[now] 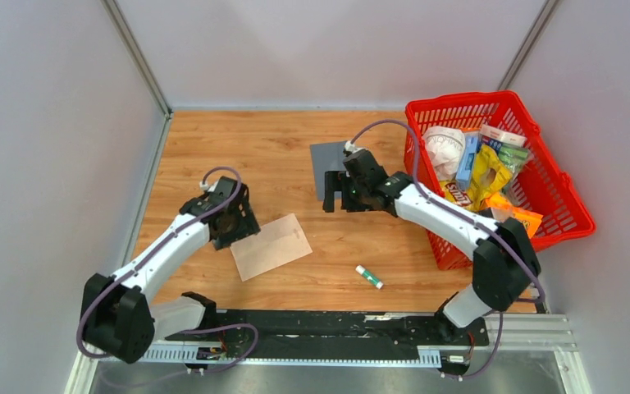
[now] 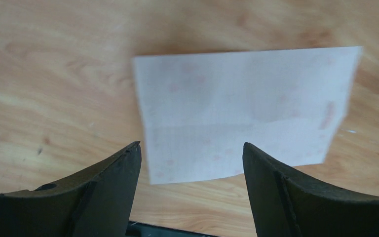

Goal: Place the letter into the envelope and seal it

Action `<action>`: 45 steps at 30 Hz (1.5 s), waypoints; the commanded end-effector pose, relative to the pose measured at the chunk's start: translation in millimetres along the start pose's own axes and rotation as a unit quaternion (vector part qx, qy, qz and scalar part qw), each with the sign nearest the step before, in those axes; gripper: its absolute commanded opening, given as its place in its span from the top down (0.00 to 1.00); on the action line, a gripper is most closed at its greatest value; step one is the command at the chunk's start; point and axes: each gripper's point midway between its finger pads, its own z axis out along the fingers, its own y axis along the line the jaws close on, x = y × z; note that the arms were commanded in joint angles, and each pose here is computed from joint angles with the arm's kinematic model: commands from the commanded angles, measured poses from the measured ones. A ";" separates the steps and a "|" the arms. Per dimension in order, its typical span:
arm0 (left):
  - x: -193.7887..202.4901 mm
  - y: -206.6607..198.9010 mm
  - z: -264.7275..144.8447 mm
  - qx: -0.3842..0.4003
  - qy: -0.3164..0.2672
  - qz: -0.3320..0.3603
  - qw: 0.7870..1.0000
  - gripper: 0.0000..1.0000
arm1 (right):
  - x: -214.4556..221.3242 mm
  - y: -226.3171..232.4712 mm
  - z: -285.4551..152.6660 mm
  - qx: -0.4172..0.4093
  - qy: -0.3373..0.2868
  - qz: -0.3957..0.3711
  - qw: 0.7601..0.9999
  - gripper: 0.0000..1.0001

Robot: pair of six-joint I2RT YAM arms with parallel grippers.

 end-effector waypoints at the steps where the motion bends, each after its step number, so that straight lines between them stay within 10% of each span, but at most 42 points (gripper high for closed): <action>1: 39.7 51.8 7.2 -0.039 0.033 -0.073 0.996 0.17 | 13.4 52.7 28.3 -0.076 0.033 -0.063 0.995 0.00; 19: 48.0 76.7 7.5 -0.076 0.034 -0.108 0.991 0.18 | 68.5 111.9 102.8 0.019 0.080 -0.234 0.969 0.00; 45: 36.6 38.4 39.1 0.014 0.039 -0.063 0.997 0.22 | 103.7 82.0 136.6 0.070 0.136 -0.231 0.961 0.00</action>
